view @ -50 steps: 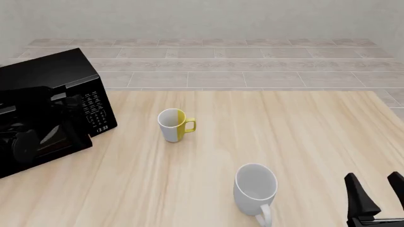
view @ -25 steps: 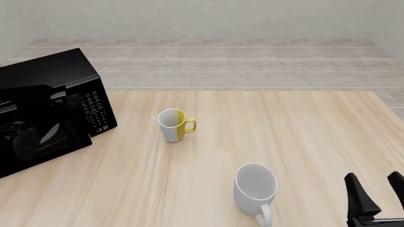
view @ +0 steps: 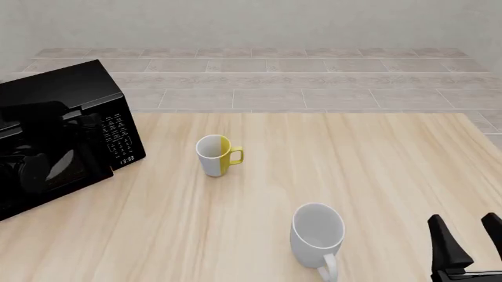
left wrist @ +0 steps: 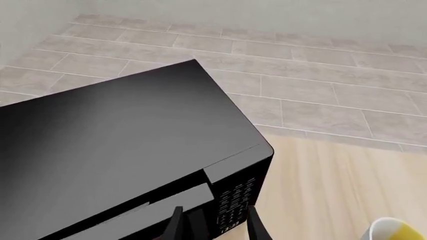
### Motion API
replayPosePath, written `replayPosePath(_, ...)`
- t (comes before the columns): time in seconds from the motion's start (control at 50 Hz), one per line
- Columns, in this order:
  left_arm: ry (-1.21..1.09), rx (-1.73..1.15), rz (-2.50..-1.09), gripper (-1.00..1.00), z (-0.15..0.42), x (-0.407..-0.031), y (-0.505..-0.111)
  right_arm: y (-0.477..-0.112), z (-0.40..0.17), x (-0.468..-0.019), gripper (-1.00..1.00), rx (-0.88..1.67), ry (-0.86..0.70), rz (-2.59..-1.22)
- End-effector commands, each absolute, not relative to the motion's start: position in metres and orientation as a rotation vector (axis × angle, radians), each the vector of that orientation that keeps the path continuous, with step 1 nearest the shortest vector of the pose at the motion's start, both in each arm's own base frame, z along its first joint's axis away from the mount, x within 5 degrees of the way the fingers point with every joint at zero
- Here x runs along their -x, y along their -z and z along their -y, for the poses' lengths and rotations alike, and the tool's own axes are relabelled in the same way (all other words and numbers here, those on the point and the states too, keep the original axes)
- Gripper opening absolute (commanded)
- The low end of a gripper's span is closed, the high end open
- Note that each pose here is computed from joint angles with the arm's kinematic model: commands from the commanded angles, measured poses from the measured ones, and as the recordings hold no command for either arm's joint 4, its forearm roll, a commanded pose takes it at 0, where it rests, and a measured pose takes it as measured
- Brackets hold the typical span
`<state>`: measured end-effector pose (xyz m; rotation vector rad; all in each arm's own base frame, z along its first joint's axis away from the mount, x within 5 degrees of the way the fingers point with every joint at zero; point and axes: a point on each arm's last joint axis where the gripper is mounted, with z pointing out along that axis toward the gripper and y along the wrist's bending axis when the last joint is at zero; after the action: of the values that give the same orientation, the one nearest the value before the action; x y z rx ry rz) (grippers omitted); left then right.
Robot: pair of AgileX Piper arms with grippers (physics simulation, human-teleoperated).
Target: Close the microwave.
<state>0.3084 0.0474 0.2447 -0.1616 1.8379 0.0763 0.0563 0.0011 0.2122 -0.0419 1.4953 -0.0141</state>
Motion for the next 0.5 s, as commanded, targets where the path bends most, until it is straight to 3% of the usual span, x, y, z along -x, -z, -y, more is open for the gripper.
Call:
replayPosePath(0.02, -0.088, 0.196, -1.879, 1.00, -0.056, -0.327, -0.230, -0.212, -0.001, -0.056, 1.00, 0.044, 0.009, -1.492)
replayPosePath(0.5, -0.061, 0.239, -1.904, 1.00, -0.059, -0.344, -0.225, -0.212, -0.001, -0.056, 1.00, 0.038, 0.007, -1.502)
